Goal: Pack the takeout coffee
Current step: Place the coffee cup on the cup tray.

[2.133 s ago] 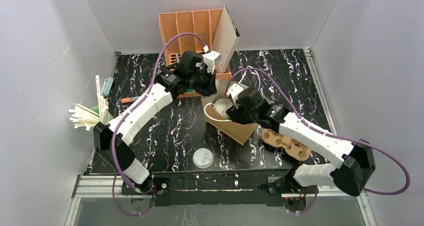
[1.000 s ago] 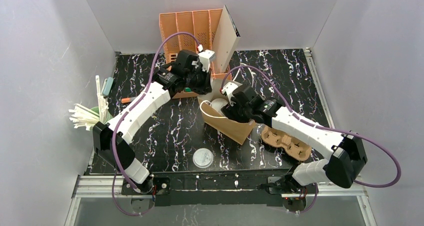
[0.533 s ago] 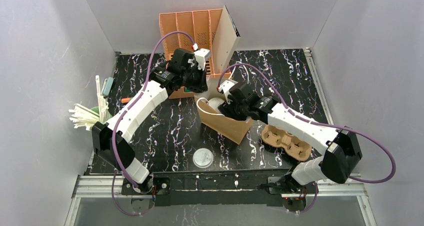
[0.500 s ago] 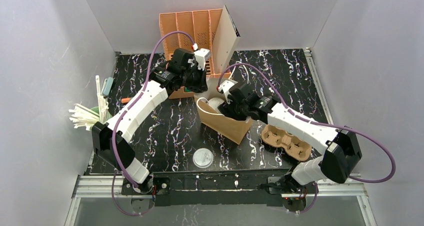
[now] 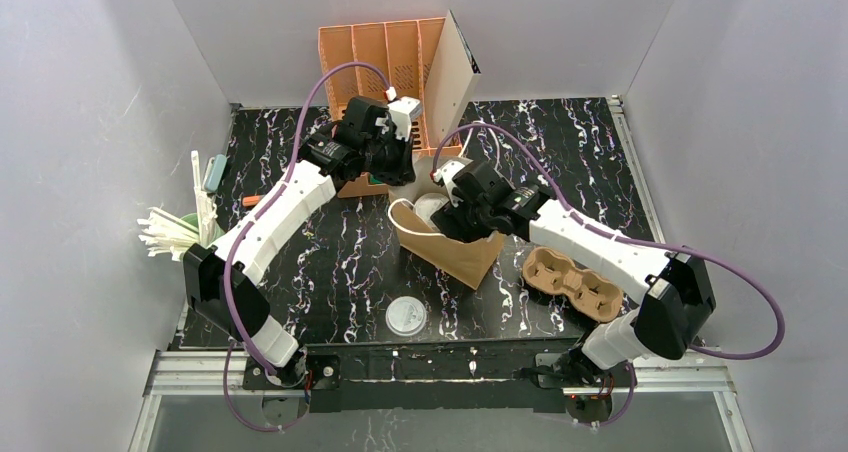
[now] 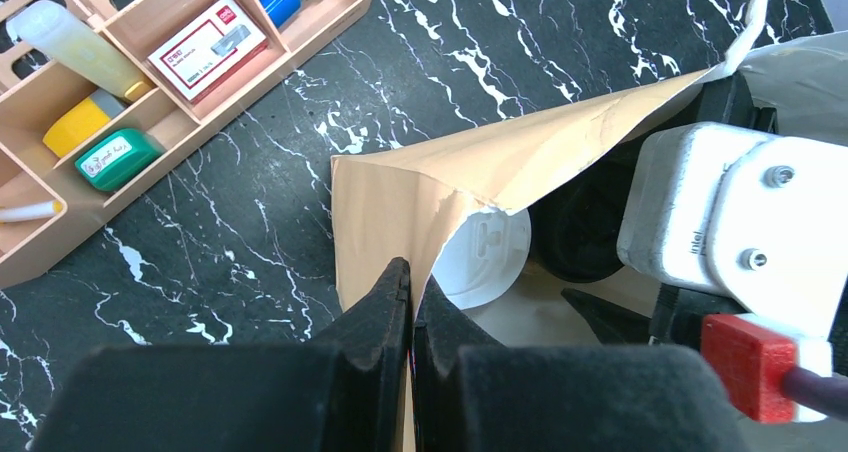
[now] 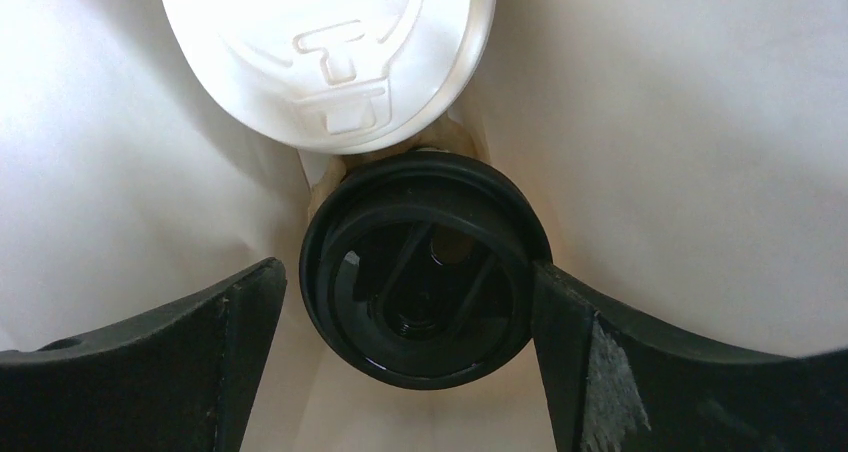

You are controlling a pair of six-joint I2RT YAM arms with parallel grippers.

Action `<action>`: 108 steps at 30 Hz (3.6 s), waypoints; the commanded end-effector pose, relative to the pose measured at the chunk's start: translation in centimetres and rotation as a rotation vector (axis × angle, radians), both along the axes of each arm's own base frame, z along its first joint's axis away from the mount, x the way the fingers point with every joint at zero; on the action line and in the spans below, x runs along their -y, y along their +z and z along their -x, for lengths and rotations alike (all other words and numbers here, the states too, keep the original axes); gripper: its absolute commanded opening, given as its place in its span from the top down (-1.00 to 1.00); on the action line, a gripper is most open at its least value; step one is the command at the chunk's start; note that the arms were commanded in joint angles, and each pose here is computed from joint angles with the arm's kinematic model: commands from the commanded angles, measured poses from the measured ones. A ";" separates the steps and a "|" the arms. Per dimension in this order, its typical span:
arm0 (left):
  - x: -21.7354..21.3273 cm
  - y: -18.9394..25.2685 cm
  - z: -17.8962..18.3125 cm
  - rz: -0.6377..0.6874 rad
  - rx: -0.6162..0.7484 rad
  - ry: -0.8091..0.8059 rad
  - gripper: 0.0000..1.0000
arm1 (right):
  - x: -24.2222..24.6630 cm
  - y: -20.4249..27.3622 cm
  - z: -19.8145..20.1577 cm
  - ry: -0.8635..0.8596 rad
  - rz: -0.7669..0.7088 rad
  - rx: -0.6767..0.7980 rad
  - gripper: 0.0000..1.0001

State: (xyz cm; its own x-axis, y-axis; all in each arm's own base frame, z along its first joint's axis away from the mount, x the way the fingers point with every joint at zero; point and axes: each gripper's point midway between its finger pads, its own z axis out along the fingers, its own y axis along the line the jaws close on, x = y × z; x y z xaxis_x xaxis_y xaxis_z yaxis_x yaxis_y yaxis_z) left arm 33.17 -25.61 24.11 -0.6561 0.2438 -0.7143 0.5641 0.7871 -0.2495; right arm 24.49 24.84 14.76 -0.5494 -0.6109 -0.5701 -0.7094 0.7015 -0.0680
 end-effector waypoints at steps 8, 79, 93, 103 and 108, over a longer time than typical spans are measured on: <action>-0.5 3.1 -1.2 0.009 0.098 0.005 1.00 | 0.5 4.2 0.0 -0.017 -0.028 0.033 -0.97; -0.8 2.5 -1.9 -0.010 0.082 0.048 1.00 | -0.2 10.0 -4.2 -0.031 -0.125 0.178 -0.97; -1.5 2.9 -2.4 -0.034 0.106 0.085 1.00 | -1.1 11.1 -2.9 0.005 -0.166 0.097 -0.97; -2.0 2.5 -3.2 -0.058 0.098 0.143 1.00 | -2.9 16.0 -4.2 0.007 -0.263 0.164 -0.81; -2.2 2.4 -3.8 -0.065 0.101 0.172 0.78 | -3.1 18.0 -4.8 -0.005 -0.290 0.209 -0.81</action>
